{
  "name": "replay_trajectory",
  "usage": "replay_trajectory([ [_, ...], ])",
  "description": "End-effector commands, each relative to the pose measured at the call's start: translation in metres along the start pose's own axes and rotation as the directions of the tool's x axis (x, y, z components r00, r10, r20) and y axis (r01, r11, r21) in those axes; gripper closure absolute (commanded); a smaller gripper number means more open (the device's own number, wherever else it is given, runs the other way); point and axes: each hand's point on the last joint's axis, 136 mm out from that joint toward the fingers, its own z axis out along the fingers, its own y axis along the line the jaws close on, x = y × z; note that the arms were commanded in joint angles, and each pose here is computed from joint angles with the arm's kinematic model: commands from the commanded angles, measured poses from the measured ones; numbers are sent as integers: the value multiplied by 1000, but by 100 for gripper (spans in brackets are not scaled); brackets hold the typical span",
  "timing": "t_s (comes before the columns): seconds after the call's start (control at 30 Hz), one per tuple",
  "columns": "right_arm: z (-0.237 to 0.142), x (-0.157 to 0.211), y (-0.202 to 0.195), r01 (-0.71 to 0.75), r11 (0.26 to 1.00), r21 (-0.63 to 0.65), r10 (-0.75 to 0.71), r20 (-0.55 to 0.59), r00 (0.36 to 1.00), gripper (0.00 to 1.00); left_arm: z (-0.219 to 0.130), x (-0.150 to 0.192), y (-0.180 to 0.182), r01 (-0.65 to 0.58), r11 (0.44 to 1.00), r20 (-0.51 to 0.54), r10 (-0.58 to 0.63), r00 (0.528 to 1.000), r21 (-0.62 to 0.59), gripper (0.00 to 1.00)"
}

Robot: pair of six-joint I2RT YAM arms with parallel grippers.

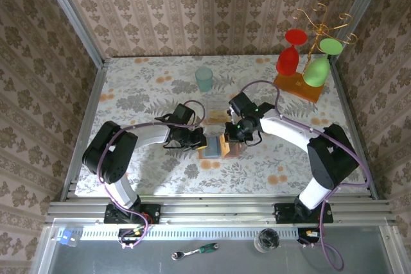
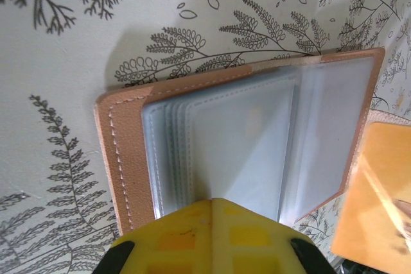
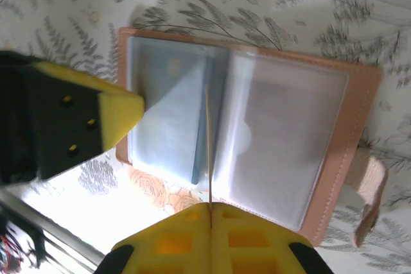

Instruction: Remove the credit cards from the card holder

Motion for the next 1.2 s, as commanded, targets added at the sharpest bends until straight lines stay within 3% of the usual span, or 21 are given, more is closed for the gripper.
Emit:
replay_trajectory([
  [0.0, -21, 9, 8, 307, 952, -12, -307, -71, 949, 100, -4, 0, -3, -20, 1000, 10, 20, 1000, -4, 100],
  [0.17, -27, -4, -15, 570, 814, 112, -548, -175, 818, 100, -7, -3, -8, -24, 1000, 23, 24, 999, 9, 100],
  [0.4, -25, -24, -12, 813, 581, 35, -779, -265, 568, 100, -11, -9, -16, -38, 999, 50, 37, 998, 33, 93],
  [0.57, -25, -47, -17, 880, 475, 11, -840, -290, 458, 100, -19, -10, -16, -40, 999, 69, 38, 997, 35, 92],
  [1.17, -18, -125, -16, 918, 397, -9, -896, -220, 385, 100, -35, -6, 5, 22, 1000, 114, -23, 993, 17, 88],
])
